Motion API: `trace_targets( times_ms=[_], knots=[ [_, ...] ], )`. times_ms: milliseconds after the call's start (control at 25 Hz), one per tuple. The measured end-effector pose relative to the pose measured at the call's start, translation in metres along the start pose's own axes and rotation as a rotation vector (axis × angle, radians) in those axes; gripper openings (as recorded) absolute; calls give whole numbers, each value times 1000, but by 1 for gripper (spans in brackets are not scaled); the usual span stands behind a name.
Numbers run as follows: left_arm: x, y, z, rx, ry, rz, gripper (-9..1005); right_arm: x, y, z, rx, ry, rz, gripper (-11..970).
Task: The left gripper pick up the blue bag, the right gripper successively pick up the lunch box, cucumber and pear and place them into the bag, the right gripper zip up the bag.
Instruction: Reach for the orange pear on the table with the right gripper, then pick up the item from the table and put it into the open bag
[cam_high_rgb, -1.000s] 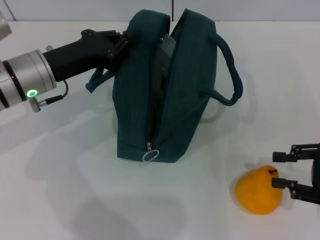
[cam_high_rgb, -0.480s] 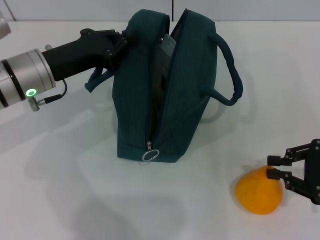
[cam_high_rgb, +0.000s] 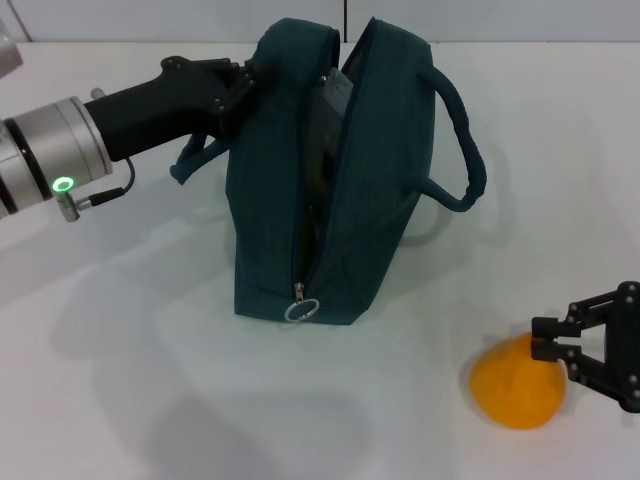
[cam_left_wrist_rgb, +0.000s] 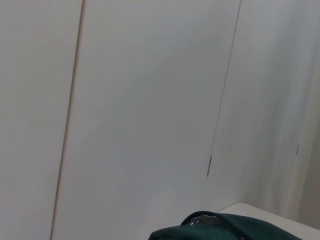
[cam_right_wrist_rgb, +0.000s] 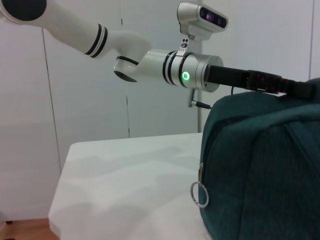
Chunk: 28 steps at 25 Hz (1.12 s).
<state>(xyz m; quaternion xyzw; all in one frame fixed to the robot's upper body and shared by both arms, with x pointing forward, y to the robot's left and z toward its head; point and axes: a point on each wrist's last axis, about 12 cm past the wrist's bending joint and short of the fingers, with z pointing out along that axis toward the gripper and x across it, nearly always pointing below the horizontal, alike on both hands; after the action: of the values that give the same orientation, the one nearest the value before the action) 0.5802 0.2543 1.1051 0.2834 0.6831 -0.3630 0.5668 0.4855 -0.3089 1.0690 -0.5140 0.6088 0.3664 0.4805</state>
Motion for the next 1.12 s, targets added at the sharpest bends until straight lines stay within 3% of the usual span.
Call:
trace_targets(
  times_ms=[640,880,1120],
  knots=[
    [-3,-1,5,13,0,8,88,-1,-4,-6,28,4,-2,53],
    [-3,-1,5,12,-2,11,88,-14,-12,-17,141,-123,-37,38],
    [-4,-1,5,14,-10,18,89,-33,-21,-14,181,-263,-77,45]
  ],
)
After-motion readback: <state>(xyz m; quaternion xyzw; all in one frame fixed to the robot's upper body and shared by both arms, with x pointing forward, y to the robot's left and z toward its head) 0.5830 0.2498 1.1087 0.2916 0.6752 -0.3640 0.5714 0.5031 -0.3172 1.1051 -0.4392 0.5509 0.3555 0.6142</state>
